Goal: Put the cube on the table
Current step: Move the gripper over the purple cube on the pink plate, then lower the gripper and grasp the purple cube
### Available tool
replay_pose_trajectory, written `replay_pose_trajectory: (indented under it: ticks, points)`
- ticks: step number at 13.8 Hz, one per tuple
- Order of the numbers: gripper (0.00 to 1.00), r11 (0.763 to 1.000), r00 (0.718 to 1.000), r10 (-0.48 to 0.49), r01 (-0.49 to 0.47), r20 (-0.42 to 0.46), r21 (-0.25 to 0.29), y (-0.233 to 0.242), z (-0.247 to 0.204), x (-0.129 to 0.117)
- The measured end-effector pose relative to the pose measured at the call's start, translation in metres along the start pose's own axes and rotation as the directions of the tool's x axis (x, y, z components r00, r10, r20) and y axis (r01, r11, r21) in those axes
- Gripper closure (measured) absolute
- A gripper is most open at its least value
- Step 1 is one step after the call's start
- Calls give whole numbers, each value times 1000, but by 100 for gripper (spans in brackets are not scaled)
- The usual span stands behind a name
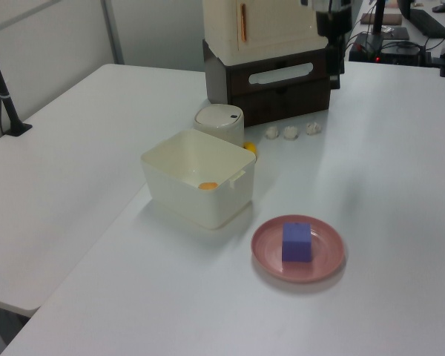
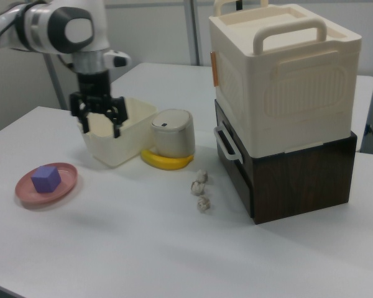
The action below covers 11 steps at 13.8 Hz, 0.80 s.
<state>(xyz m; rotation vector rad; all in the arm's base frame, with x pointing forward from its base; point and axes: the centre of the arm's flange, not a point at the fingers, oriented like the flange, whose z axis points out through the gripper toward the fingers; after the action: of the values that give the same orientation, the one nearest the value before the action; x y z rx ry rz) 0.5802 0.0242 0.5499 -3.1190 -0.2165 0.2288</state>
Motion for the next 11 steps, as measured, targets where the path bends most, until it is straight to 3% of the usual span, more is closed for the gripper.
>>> replay_pose_trajectory:
  ticks: [5, 11]
  points:
    - [0, 994, 994, -106, 105, 25, 22, -139, 45, 12]
    - [0, 994, 994, -107, 106, -10, -6, -241, 119, 38]
